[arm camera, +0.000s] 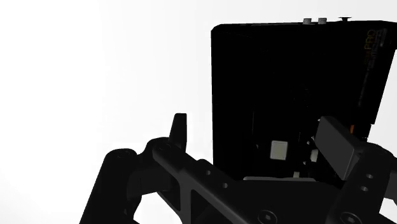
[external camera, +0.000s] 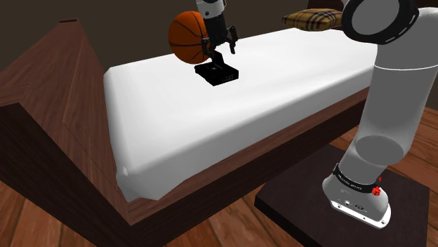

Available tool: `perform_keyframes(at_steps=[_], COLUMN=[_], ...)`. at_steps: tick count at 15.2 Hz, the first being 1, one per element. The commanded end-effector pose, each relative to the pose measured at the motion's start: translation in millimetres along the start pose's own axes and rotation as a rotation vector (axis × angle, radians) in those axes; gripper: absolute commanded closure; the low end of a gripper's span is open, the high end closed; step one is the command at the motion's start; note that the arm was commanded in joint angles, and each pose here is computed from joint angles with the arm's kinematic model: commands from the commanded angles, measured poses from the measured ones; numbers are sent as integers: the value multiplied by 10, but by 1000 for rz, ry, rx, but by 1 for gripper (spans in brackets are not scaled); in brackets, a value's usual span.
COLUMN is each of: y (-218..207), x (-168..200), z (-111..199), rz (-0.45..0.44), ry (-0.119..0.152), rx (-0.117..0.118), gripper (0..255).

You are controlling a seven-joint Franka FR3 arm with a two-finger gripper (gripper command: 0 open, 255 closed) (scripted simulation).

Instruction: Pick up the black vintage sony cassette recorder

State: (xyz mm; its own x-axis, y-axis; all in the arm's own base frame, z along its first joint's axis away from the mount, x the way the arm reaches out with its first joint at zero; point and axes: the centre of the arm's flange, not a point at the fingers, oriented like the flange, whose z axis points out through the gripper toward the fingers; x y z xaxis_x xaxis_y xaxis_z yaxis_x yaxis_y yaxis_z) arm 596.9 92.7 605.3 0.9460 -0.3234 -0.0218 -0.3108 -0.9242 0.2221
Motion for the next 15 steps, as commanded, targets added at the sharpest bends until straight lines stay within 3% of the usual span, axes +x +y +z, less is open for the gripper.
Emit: perform_keyframes(at_steps=[1,2,3,12,15], y=[-14,-14,-11,-14,21], x=[-6,-6,-4,-6,-9], z=[72,73,71,72,-82], rz=[0,0,0,0,0], ry=[0,0,0,0,0], rx=[0,0,0,0,0], gripper=[0,0,255,255,255])
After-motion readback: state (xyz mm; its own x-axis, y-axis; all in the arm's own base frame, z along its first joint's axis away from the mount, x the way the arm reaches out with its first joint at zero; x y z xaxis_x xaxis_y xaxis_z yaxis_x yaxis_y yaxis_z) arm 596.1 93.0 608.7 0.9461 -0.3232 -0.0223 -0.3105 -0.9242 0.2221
